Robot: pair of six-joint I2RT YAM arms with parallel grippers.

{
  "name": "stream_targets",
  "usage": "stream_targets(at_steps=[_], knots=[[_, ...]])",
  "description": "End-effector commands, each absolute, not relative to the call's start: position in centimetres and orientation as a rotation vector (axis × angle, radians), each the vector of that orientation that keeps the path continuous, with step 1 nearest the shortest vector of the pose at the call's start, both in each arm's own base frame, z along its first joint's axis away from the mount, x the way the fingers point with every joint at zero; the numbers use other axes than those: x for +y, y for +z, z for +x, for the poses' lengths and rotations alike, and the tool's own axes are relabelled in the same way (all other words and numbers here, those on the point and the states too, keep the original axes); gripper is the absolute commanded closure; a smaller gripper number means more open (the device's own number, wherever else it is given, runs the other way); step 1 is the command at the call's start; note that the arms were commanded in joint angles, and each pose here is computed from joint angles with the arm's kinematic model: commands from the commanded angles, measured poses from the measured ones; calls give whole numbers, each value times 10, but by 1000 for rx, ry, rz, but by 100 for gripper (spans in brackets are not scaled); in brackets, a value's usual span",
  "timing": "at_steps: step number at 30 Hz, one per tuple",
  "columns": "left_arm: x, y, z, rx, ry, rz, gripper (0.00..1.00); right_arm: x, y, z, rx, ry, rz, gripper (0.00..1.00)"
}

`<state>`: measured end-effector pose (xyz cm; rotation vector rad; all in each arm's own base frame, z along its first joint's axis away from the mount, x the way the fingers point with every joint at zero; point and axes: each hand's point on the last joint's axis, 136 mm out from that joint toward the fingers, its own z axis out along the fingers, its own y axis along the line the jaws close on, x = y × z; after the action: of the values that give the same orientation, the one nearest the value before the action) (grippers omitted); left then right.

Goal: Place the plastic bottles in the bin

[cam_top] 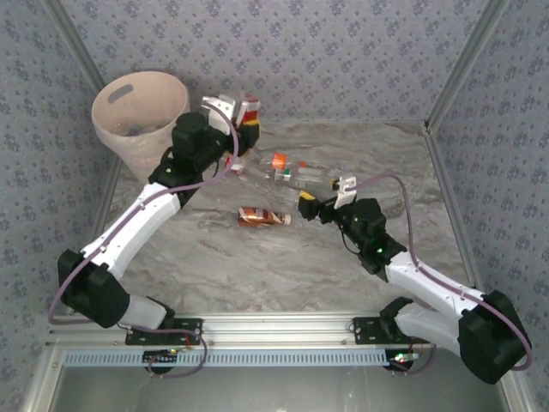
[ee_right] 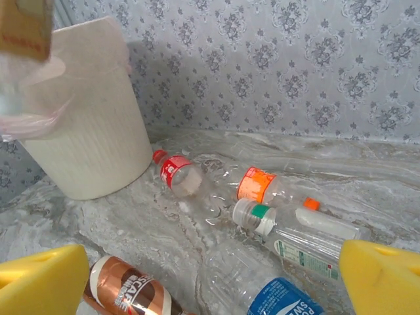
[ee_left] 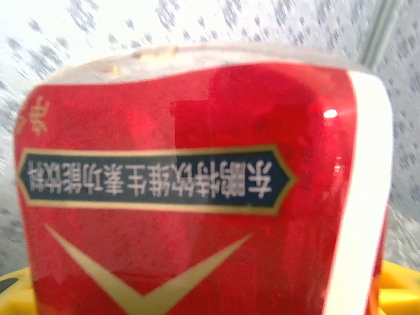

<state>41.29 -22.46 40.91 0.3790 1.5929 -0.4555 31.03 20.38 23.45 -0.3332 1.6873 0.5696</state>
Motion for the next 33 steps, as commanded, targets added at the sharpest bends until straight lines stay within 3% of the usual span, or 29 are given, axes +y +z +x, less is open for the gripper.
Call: stream_targets(at_steps=[1, 6, 14, 24, 33], knots=[[-193, 460, 417, 1468, -360, 272, 61, 234, 218, 300, 1710, 612, -560, 0], [-150, 483, 426, 1435, -265, 178, 60, 278, 147, 291, 1832, 496, -891, 0], [-70, 506, 432, 1413, -142, 16, 60, 333, 116, 282, 1782, 506, -1203, 0], [10, 507, 483, 1401, -10, -135, 60, 344, 115, 287, 1777, 507, -1216, 0], [25, 460, 524, 1521, -74, -265, 55, 335, 117, 283, 1790, 506, -1164, 0]])
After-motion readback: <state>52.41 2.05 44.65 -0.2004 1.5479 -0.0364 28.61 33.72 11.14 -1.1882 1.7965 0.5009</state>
